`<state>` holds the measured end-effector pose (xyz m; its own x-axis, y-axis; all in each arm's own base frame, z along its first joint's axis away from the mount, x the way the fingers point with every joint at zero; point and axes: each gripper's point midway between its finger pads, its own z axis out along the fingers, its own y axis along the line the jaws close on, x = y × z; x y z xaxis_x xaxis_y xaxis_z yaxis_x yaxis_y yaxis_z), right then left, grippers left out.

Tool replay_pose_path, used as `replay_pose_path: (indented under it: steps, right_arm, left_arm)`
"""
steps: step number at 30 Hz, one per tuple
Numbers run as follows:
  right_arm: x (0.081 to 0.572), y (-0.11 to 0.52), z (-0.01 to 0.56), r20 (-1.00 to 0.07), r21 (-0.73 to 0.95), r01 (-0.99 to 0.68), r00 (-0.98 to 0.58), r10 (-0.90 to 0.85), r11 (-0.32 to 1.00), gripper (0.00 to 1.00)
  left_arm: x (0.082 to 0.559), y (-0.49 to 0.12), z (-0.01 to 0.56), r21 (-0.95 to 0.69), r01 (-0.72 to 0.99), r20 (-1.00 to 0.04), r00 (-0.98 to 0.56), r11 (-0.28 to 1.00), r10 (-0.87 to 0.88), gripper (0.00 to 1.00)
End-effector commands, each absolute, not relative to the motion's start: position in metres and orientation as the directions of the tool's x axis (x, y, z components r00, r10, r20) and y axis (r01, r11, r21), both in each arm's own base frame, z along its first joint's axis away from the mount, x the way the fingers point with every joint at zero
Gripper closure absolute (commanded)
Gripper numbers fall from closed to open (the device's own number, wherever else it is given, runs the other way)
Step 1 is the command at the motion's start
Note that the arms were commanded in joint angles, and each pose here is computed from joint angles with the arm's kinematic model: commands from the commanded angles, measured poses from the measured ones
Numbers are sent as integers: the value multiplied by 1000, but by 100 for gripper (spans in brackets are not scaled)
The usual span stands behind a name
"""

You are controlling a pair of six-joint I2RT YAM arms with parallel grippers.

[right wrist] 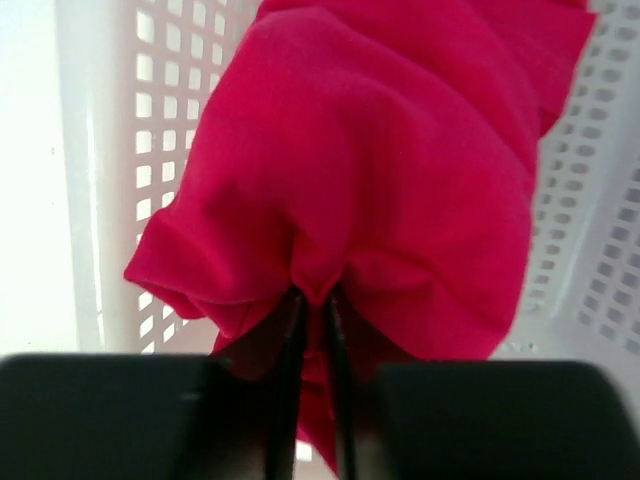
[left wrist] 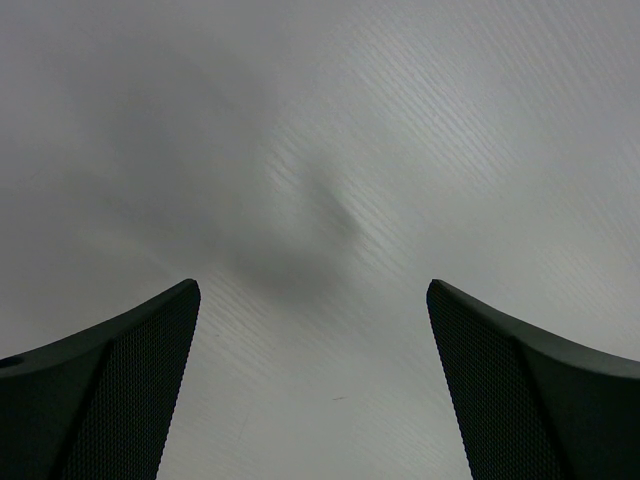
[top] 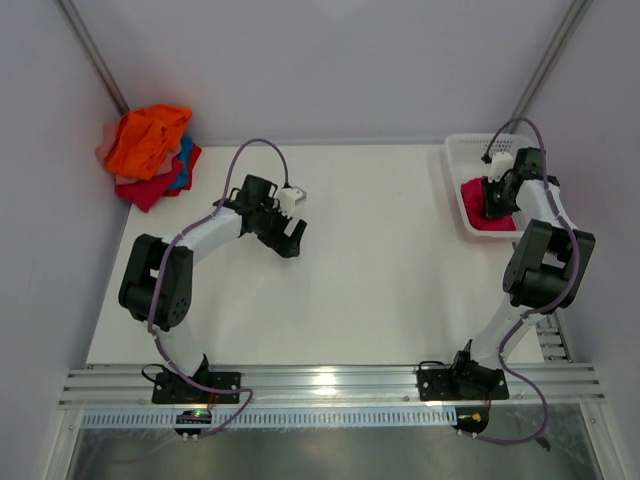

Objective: Fold and stack the t-shirts
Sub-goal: Grab crumpled tshirt from bin with the right arm

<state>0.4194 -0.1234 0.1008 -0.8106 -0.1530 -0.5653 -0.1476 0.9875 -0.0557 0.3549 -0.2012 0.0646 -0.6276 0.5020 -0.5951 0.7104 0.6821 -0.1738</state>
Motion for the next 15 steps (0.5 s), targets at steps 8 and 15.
replay_pose_path:
  steps: [8,15]
  right_arm:
    - [440,-115,131,-651,3,-134,-752,-100,991,97]
    - [444,-108,272,-858,-78,-90,-502,-113,993,97]
  left_arm:
    - [359,-206,67,-185,712,-619,-620,678,482,3]
    - [358,-206,64,-190,712,-615,-623,676,483,3]
